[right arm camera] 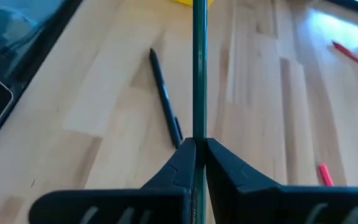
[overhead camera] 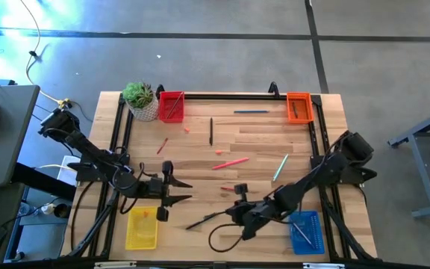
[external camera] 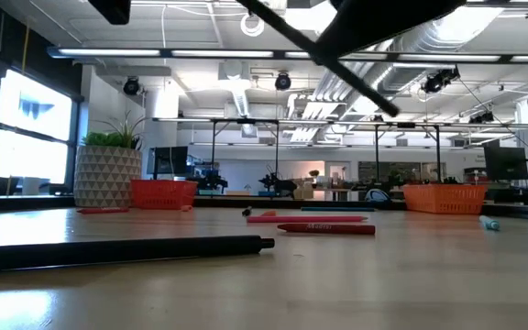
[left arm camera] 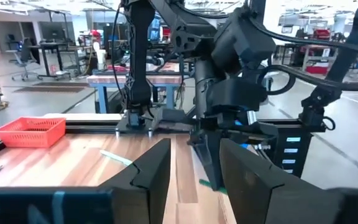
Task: Sort crayons/erasers/pens/pencils in bins
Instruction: Put the green pencil into the red bin
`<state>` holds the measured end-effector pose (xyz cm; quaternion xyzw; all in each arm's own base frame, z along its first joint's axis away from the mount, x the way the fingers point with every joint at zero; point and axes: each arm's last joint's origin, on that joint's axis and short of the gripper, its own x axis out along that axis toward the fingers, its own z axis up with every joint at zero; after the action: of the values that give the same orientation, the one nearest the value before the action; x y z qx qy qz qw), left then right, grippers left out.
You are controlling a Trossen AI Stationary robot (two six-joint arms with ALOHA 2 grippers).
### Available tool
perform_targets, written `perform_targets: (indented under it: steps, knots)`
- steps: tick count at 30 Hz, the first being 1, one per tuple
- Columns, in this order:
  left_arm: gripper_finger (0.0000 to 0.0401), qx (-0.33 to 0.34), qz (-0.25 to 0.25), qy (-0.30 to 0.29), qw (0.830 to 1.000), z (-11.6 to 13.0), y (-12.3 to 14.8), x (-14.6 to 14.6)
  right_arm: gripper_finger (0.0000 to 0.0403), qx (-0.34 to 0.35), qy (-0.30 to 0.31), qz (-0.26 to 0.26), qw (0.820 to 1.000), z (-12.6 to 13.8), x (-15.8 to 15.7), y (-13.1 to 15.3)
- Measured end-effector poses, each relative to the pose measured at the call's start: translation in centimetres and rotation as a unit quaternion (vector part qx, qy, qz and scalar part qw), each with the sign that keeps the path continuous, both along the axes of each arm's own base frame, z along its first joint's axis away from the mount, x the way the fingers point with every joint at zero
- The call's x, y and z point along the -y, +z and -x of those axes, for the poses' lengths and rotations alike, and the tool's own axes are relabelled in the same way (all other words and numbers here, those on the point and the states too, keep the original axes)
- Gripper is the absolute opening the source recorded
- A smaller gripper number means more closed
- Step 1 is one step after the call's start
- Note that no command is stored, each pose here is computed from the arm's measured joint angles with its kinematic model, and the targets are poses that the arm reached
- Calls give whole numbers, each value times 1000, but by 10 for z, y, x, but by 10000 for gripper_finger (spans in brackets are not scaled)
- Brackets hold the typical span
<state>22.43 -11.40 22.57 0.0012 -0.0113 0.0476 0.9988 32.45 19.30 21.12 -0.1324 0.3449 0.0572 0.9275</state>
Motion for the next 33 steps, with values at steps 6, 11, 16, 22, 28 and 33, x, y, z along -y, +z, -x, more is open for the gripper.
perform_targets:
  steps: [6, 11, 16, 22, 28, 33]
  knots:
    - [129, 16, -20, 7, 1000, 6, 11, -2, 9, 18, 39, -21, 999, -27, 12, -15]
    - [129, 37, -31, 6, 999, 16, 24, -3, 9, 52, 86, -43, 994, -46, 21, -23]
    - [129, 42, -39, 16, 998, 25, 32, -4, 9, 94, 107, -59, 988, -65, 35, -29]
    - [129, 31, -51, 36, 998, 30, 34, -4, 9, 124, 93, -69, 985, -83, 62, -39]
    - [129, 24, -61, 62, 996, 34, 36, -5, 9, 176, 89, -93, 976, -101, 90, -46]
    - [129, 34, -63, 63, 995, 38, 42, -8, 2, 229, 72, -99, 966, -116, 112, -64]
